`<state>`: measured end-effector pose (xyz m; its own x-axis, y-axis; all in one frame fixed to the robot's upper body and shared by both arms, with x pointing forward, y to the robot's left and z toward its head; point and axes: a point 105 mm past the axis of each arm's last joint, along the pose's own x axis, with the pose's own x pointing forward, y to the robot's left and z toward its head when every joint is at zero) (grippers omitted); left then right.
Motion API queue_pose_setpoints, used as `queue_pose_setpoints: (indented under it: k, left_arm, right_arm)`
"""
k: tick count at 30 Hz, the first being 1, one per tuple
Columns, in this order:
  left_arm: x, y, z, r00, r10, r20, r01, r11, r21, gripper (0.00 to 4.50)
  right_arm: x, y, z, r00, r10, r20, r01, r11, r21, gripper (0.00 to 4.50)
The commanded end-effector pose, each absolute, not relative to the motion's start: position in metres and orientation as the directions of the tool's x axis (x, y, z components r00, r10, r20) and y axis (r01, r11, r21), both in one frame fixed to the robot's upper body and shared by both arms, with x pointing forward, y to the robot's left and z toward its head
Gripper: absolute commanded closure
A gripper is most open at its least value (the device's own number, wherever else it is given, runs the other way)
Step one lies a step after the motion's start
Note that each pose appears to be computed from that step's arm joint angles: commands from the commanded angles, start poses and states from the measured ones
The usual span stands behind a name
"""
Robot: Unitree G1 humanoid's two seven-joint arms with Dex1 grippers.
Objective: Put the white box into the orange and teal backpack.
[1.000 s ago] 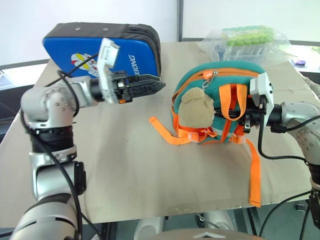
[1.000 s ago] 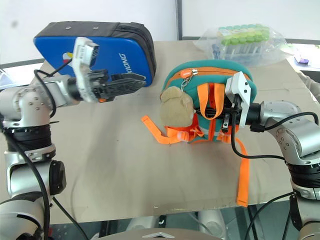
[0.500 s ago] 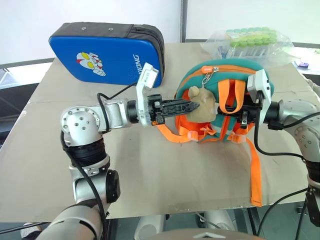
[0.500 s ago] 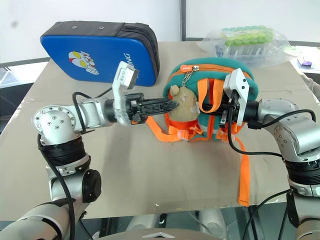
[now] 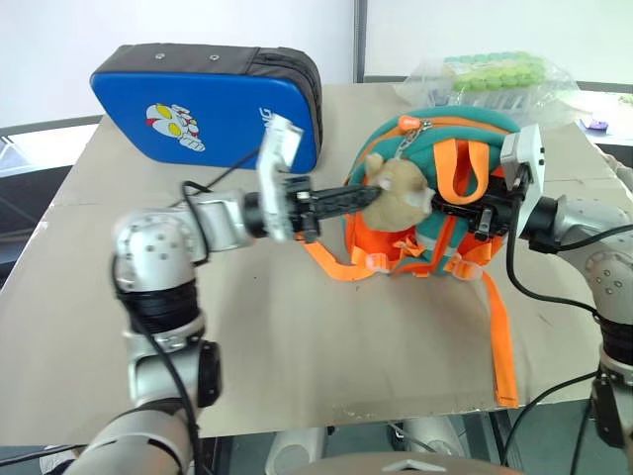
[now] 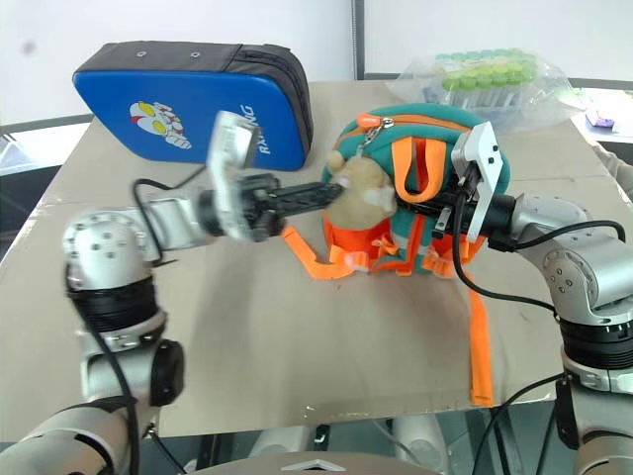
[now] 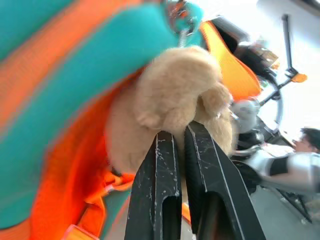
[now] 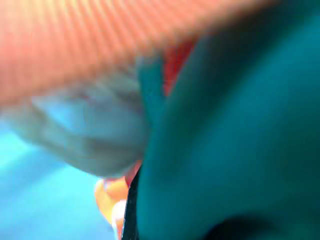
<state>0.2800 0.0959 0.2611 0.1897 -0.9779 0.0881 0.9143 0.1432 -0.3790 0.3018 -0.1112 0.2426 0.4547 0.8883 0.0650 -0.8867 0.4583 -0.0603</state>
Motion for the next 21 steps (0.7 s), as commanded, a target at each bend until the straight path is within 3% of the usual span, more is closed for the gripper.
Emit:
queue_pose_setpoints:
  k: [1,4,11,15,19,21]
  left_arm:
    - [0.287,0.132,0.285,0.266,-0.944,0.196,0.915,0.184,-0.359,4.48]
    - [0.294,0.151,0.278,0.332,-0.926,0.178,0.885,0.24,-0.4,4.48]
    - [0.308,0.186,0.159,0.528,-0.823,-0.21,0.648,0.551,-0.526,4.48]
    - [0.313,0.198,0.104,0.568,-0.728,-0.384,0.563,0.684,-0.463,4.48]
    - [0.327,0.165,0.147,0.608,-0.789,-0.089,0.693,0.583,-0.424,4.48]
    - [0.328,0.161,0.158,0.607,-0.792,-0.06,0.747,0.595,-0.297,4.48]
  right_arm:
    - [0.306,-0.142,0.293,0.54,0.78,0.316,-0.825,0.566,0.013,4.5]
    - [0.309,-0.164,0.314,0.591,0.67,0.449,-0.781,0.614,0.113,4.5]
    - [0.32,-0.183,0.33,0.675,0.518,0.526,-0.697,0.681,0.224,4.5]
    - [0.323,-0.189,0.334,0.702,0.481,0.525,-0.665,0.706,0.243,4.5]
    - [0.313,-0.156,0.305,0.705,0.625,0.336,-0.66,0.751,-0.013,4.5]
    - [0.306,-0.138,0.285,0.675,0.704,0.224,-0.674,0.711,-0.203,4.5]
